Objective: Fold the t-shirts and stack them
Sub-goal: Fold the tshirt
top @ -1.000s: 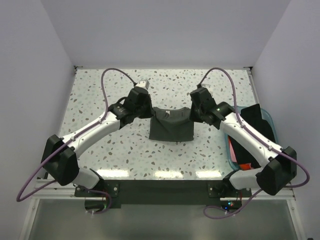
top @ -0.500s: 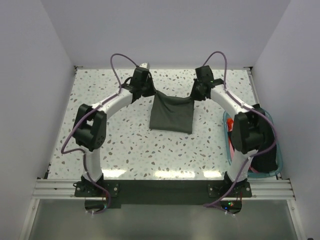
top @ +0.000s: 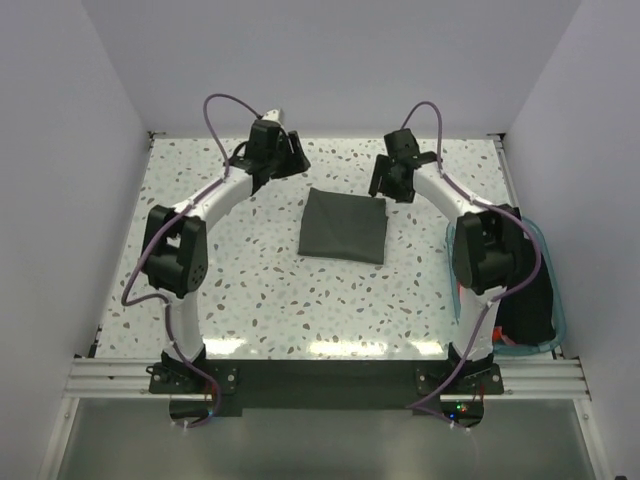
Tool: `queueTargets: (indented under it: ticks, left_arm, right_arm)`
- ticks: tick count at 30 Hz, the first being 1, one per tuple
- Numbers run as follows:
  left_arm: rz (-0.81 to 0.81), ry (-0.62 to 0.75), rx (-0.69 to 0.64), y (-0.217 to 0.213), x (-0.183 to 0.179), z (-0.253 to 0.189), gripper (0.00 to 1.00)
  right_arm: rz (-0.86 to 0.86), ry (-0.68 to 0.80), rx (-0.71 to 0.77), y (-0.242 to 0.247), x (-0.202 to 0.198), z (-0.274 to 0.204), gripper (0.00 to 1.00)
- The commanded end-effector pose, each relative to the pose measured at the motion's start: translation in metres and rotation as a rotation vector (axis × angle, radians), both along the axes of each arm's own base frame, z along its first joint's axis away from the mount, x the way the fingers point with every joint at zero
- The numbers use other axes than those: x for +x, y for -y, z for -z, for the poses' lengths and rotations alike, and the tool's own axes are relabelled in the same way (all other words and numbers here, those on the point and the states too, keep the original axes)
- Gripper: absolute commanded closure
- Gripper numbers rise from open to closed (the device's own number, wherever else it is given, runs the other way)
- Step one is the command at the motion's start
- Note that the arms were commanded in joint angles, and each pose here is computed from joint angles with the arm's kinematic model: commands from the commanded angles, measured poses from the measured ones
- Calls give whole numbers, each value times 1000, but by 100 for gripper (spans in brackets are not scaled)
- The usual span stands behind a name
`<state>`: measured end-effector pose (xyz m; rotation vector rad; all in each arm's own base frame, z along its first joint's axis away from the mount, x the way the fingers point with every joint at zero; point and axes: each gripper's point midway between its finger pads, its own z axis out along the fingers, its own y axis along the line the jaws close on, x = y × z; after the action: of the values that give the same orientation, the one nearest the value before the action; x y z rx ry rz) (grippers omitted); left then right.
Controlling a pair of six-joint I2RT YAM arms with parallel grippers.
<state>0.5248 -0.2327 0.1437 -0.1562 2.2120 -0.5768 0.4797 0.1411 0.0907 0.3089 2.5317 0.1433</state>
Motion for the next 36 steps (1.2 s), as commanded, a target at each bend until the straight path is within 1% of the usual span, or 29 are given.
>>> queueTargets:
  ticks: [1, 2, 5, 8, 10, 13, 18, 19, 22, 24, 26, 28, 29, 31, 34, 36]
  left_arm:
    - [1, 62, 33, -2, -31, -36, 40]
    - [7, 66, 53, 5, -39, -33, 44]
    - [58, 53, 72, 23, -56, -15, 47]
    - [96, -5, 76, 38, -63, 15, 51]
    - [111, -51, 97, 45, -67, 41, 52]
    - [88, -135, 136, 42, -72, 76, 52]
    - [32, -196, 212, 28, -73, 102, 50]
    - [28, -206, 230, 25, -72, 106, 48]
    - [21, -218, 283, 19, -71, 108, 41]
    - [18, -210, 303, 15, -68, 102, 36]
    - [17, -178, 304, 13, -66, 87, 30]
    - [19, -158, 298, 12, -65, 75, 27]
    - [24, -134, 294, 11, -65, 62, 26]
    - [24, -108, 289, 10, -64, 44, 25]
    - [61, -89, 302, 17, -69, 29, 25]
    - [76, -88, 315, 20, -73, 26, 25]
  right_arm:
    - [-34, 35, -49, -7, -35, -24, 32]
    - [-36, 50, -46, -10, -40, -29, 32]
    - [-55, 48, -50, -21, -54, -19, 32]
    - [-59, 9, -53, -23, -58, -3, 33]
    - [-52, -29, -70, -19, -63, 15, 32]
    - [-47, -71, -93, -13, -69, 36, 32]
    - [-46, -129, -105, -9, -77, 66, 32]
    - [-45, -145, -106, -7, -79, 73, 32]
    - [-45, -154, -104, -7, -80, 77, 33]
    - [-42, -153, -95, -7, -80, 77, 33]
    - [-40, -147, -88, -8, -79, 76, 34]
    - [-45, -143, -82, -9, -77, 72, 34]
    - [-50, -137, -79, -10, -76, 70, 34]
    - [-54, -132, -65, -14, -73, 67, 34]
    - [-64, -136, -35, -20, -73, 68, 37]
    - [-62, -139, -17, -23, -73, 71, 37]
